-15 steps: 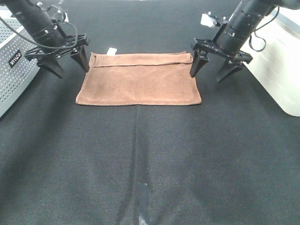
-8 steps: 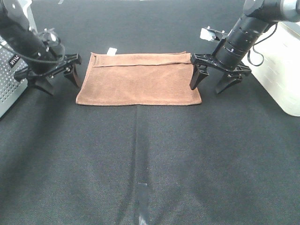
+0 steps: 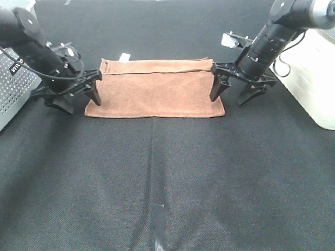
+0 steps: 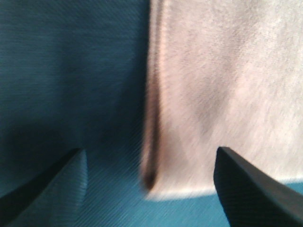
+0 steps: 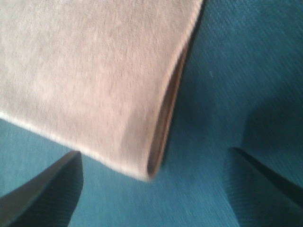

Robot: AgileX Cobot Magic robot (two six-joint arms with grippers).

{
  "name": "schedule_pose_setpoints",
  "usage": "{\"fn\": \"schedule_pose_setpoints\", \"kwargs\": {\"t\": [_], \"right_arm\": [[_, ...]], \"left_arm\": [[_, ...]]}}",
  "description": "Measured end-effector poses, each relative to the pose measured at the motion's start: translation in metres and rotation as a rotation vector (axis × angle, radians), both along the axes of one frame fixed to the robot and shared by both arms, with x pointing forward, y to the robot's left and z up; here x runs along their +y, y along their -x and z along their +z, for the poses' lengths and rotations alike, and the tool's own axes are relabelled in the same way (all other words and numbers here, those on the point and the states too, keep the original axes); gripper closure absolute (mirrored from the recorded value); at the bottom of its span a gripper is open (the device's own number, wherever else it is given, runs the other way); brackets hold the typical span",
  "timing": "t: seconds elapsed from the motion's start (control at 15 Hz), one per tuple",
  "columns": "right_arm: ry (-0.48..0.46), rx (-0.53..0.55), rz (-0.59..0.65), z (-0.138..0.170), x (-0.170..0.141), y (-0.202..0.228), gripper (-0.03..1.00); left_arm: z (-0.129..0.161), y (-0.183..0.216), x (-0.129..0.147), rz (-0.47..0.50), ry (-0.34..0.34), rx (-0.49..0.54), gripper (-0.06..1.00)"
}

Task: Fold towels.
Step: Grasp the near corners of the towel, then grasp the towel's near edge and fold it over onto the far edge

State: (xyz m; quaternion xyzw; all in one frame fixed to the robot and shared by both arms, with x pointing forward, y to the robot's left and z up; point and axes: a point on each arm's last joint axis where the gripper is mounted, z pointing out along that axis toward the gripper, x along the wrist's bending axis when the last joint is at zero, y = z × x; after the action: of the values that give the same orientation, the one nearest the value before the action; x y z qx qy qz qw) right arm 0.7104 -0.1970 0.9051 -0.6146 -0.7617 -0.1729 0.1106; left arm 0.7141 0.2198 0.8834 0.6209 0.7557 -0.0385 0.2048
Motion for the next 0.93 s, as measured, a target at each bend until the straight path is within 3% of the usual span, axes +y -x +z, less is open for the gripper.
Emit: {"fn": "schedule_pose_setpoints", "kwargs": {"t": [0.33,0.4,0.67,0.73,0.8,0.93], "right_arm": [[-0.074,0.037,-0.019,-0.021,0.005,-0.002,0.26],[-0.080,0.035,-0.024,-0.022,0.005,-0.003,0.33],[-0.107,0.048,-0.043,-0.028,0.007,-0.003,0.70],[-0.107,0.052,-0.051,-0.028,0.007,-0.003,0.78],[-0.106,0.053,-0.053,-0.028,0.007,-0.003,0.93],[-0.105,0.056,-0.052,-0.028,0.007,-0.003,0.97]], "left_arm": [[-0.009,-0.005,-0.010,0.015,0.088,-0.033,0.26],[-0.009,-0.005,-0.010,0.016,0.090,-0.036,0.32],[-0.016,-0.004,-0.015,-0.006,0.091,-0.023,0.78],[-0.016,-0.003,-0.016,-0.010,0.092,-0.018,0.84],[-0.017,-0.001,-0.016,-0.024,0.089,0.000,0.92],[-0.017,0.002,-0.016,-0.049,0.074,0.022,0.93]]}}
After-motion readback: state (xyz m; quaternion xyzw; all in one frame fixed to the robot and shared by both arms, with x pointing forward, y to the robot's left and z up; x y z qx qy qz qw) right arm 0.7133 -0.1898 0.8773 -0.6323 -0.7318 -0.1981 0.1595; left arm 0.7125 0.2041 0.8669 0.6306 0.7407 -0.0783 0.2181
